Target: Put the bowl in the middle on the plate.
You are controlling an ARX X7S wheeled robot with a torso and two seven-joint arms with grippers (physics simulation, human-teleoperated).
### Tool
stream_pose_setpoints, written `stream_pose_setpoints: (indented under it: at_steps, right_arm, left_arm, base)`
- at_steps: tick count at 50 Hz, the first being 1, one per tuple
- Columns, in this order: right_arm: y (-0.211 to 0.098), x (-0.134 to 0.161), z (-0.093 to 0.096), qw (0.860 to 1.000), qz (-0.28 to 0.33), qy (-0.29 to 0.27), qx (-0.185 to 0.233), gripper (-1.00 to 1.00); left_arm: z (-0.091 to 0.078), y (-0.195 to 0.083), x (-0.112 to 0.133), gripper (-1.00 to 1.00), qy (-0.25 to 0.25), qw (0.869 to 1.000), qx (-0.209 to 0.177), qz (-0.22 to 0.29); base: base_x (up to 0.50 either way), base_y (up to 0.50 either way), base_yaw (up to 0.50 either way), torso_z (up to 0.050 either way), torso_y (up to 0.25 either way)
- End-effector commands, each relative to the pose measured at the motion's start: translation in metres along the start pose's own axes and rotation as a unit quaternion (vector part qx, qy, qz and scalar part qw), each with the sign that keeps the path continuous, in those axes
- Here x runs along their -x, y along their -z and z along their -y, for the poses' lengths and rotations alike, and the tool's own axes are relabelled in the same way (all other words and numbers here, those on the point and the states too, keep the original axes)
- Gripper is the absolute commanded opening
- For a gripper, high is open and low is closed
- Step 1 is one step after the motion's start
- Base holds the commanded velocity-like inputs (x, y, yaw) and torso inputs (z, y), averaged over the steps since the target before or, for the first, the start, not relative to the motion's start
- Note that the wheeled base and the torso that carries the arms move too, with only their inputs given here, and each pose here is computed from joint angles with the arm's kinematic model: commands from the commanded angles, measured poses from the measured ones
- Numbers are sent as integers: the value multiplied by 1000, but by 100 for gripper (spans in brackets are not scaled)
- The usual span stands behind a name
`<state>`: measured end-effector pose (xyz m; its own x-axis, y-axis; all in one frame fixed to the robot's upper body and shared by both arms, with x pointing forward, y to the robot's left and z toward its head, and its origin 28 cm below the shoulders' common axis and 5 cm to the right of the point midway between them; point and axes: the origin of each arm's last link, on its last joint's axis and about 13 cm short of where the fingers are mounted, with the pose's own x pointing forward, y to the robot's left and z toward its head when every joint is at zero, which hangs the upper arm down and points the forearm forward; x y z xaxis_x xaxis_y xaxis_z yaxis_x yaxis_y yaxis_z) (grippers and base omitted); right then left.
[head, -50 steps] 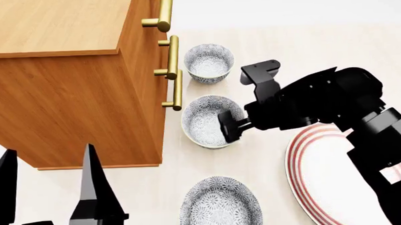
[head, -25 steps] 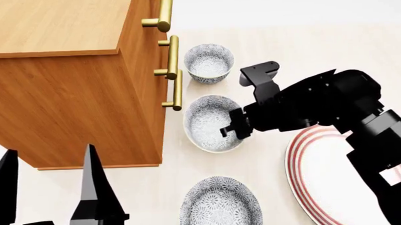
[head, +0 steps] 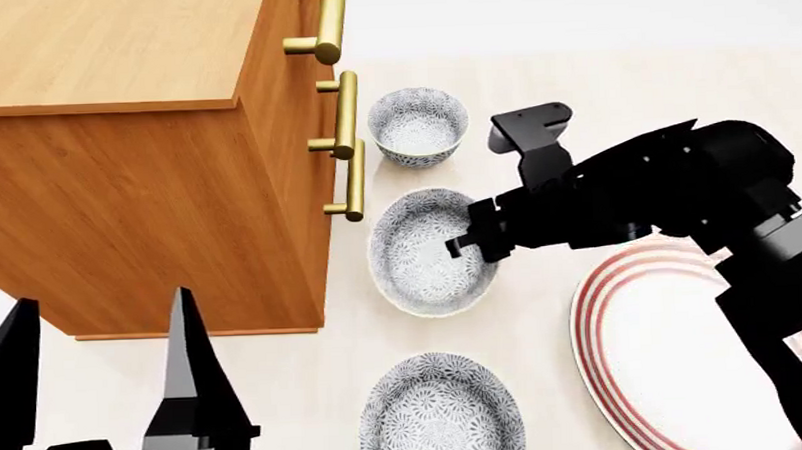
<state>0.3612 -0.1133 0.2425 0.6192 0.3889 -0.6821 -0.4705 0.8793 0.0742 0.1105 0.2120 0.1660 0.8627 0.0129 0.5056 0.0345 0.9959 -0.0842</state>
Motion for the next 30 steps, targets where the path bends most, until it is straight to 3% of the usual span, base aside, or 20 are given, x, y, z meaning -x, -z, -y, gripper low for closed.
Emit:
stream_pose_setpoints:
  at_steps: [1,18,30]
  right_arm:
    - [-7,21,7,1000,15,24,0,-100]
    - [-8,53,13,998,36,45,-19,-100]
    - [2,103,19,995,62,48,-64,-100]
  left_arm:
    - [0,0,0,100,-2,1000,0,0]
    - [0,0,0,100,-4,1000,1,0]
    - [-1,1,0,100,-6,1000,-1,0]
  base:
    - [0,0,0,0,0]
    - [0,0,0,0,0]
    - [0,0,0,0,0]
